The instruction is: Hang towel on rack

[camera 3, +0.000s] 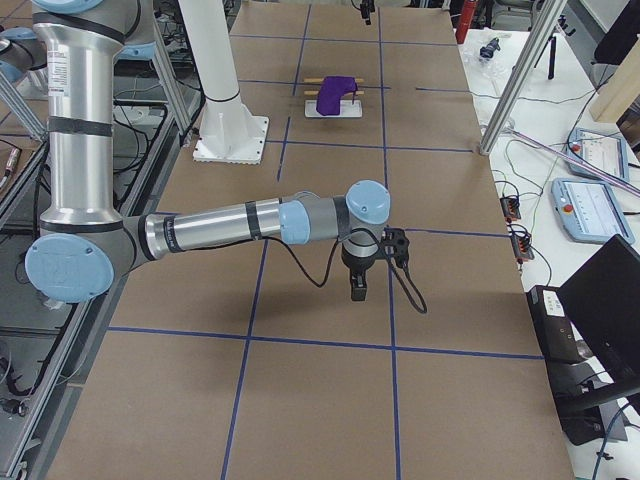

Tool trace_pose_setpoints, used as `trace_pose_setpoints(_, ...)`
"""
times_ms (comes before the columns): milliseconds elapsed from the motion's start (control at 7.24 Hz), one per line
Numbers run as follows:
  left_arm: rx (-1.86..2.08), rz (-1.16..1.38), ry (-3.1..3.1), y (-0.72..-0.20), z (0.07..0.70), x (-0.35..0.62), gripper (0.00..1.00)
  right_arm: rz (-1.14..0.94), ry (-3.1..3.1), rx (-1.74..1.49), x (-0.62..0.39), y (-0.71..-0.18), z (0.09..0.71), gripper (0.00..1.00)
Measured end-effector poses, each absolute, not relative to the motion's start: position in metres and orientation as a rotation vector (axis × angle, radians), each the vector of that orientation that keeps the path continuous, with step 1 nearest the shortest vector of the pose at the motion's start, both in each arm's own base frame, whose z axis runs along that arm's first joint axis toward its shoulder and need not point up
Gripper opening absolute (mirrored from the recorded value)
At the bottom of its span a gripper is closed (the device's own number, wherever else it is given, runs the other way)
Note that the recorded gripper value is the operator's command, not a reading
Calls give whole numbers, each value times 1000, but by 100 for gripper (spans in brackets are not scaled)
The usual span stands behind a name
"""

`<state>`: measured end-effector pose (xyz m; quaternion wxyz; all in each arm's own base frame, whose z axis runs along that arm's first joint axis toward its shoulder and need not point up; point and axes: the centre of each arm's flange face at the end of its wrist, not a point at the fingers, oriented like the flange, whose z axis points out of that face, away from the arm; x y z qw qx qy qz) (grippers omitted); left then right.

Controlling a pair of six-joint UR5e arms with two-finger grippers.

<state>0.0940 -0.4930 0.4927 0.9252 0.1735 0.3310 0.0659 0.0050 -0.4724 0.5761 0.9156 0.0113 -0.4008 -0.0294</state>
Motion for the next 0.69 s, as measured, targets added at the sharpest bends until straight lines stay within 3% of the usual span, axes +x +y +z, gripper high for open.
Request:
trace_pose_setpoints(276, 299, 180, 675, -493, 548, 25, 100, -20, -890, 3, 32, -470, 606, 100)
trace_pose_setpoints(691, 140, 173, 639, -487, 573, -30, 100, -8, -921, -10, 48, -466, 632, 100)
